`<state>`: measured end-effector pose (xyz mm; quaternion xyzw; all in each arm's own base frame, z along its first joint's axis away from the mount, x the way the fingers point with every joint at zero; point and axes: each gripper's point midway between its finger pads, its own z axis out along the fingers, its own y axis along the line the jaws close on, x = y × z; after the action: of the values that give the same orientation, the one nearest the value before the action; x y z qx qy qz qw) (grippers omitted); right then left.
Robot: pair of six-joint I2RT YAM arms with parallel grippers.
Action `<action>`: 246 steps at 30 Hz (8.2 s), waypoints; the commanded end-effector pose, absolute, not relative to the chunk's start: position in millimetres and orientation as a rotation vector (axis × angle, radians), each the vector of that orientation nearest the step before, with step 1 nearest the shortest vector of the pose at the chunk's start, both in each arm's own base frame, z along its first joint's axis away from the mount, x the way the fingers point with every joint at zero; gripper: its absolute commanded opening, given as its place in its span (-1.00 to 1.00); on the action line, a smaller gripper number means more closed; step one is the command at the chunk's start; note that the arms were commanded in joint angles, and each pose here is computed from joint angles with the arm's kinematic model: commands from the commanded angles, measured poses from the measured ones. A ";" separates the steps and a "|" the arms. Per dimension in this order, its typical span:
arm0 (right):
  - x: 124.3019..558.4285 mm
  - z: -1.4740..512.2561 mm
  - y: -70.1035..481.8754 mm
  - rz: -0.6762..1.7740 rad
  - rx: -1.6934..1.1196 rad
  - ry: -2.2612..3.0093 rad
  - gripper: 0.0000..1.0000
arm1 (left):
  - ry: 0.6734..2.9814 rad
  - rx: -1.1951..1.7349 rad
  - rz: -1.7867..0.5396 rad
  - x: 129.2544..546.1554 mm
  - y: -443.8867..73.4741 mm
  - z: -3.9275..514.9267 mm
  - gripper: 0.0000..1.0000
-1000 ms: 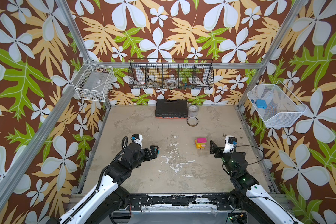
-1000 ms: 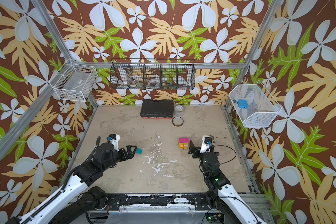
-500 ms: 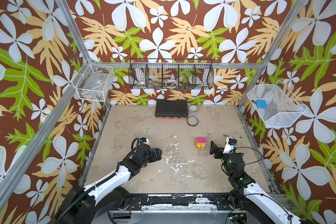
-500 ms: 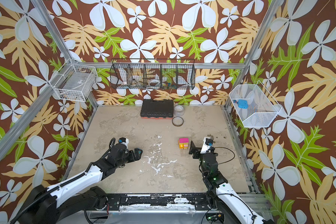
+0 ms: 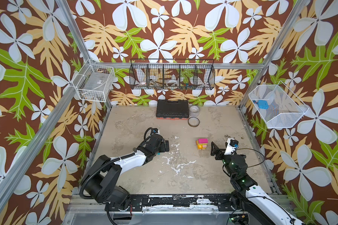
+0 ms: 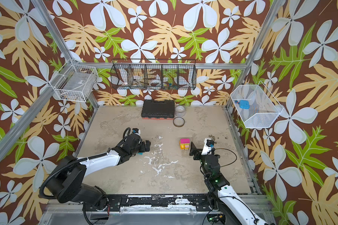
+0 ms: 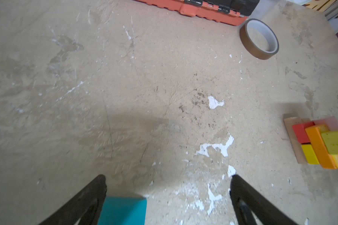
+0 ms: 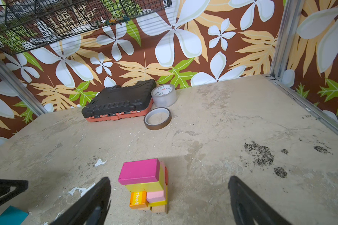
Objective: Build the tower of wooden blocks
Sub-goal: 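Lower the left gripper onto the teal block and close on it, then lift the teal block with the left gripper and carry it over the stack, then lower the teal block onto the magenta block with the left gripper, then open the left gripper and draw it back from the stack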
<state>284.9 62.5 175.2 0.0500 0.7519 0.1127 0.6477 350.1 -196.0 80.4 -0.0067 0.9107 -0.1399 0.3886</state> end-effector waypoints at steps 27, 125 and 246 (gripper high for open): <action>288.0 173.6 62.6 0.253 0.128 1.727 0.88 | 2.391 0.082 -0.507 301.9 -199.6 43.4 1.00; 303.9 157.9 29.7 0.340 0.279 1.766 0.85 | 1.822 1.448 -0.737 318.7 -409.1 175.8 -1.00; 305.1 157.6 32.0 0.349 0.270 1.771 0.84 | 1.948 1.632 -0.493 348.0 -476.1 118.9 1.00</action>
<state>303.5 32.0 151.3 0.1180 0.7746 0.1501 0.6029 345.9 -474.0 108.8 0.6058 0.7295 -0.1854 0.2579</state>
